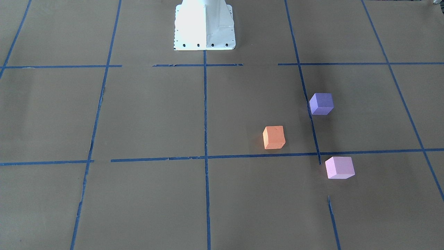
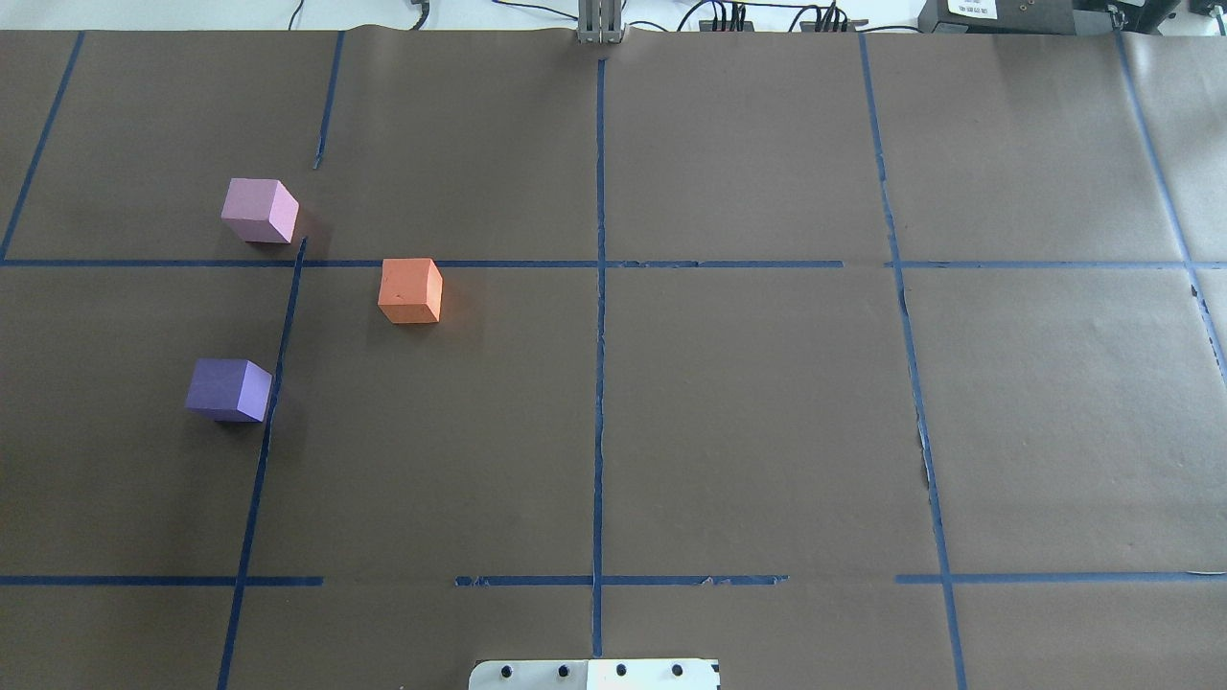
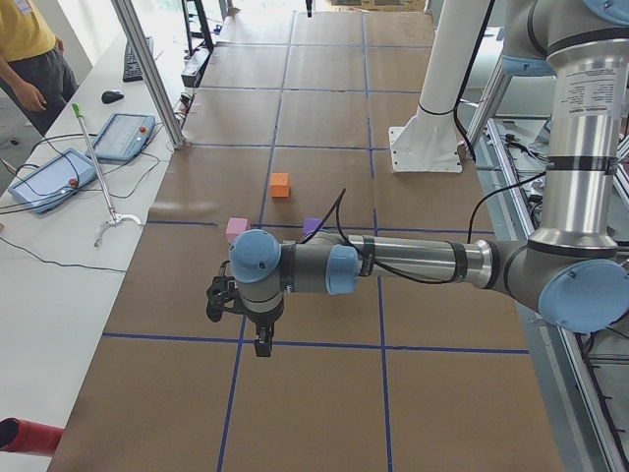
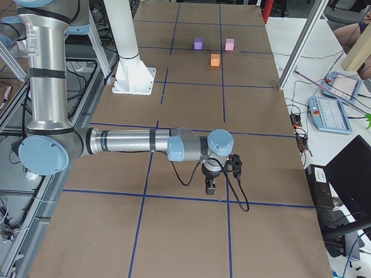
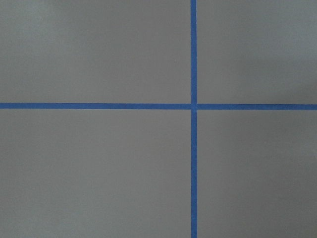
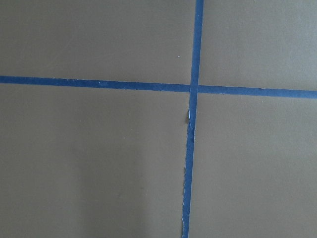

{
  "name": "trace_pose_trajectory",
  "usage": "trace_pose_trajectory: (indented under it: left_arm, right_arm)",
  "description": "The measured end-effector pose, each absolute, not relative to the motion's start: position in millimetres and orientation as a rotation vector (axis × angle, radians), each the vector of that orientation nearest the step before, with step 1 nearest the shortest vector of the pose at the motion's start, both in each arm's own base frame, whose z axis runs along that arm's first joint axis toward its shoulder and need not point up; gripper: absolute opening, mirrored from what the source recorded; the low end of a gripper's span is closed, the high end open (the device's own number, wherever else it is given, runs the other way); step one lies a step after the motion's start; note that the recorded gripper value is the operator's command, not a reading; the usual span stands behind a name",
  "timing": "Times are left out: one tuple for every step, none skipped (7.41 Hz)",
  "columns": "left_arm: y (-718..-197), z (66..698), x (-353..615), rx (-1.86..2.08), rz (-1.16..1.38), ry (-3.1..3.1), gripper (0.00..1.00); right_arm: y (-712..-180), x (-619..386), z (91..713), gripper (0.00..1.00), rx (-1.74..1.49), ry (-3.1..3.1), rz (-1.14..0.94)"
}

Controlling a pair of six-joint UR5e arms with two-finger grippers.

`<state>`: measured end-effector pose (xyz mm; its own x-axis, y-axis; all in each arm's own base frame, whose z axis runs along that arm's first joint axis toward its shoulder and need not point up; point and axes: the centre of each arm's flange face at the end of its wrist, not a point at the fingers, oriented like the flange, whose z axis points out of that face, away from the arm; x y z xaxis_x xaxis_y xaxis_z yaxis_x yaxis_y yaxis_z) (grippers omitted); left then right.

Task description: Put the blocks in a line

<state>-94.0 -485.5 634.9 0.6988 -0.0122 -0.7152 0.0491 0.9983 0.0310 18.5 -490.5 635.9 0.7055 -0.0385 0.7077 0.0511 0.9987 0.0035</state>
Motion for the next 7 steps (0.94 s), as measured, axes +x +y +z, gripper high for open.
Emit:
trace_pose_trajectory:
  left_arm:
    - [-485.1,635.7,-95.7,0.049,-0.038,0.797,1.00]
    - [-484.7,635.9,-97.6,0.051,-0.041,0.796,1.00]
    - [-484.7,635.6,-98.5,0.053,-0.042,0.796,1.00]
    - [-485.1,634.4,-98.8,0.056,-0.041,0.795,1.00]
    - [-485.9,632.4,-99.2,0.062,-0.039,0.793,1.00]
    - [-486.7,626.0,-99.5,0.076,-0.031,0.791,1.00]
    - [-487.7,612.9,-99.7,0.101,-0.022,0.787,1.00]
  right_arm:
    - [-490.5,18.5,635.9,1.00,-0.017,-0.786,-0.049]
    - [-490.5,18.5,635.9,1.00,-0.017,-0.786,-0.049]
    - [-490.5,18.5,635.9,1.00,-0.017,-0.786,-0.050]
    - [-490.5,18.5,635.9,1.00,-0.017,-0.786,-0.050]
    - [-490.5,18.5,635.9,1.00,-0.016,-0.786,-0.050]
    - [-490.5,18.5,635.8,1.00,-0.016,-0.786,-0.050]
    - [-490.5,18.5,635.8,1.00,-0.016,-0.786,-0.050]
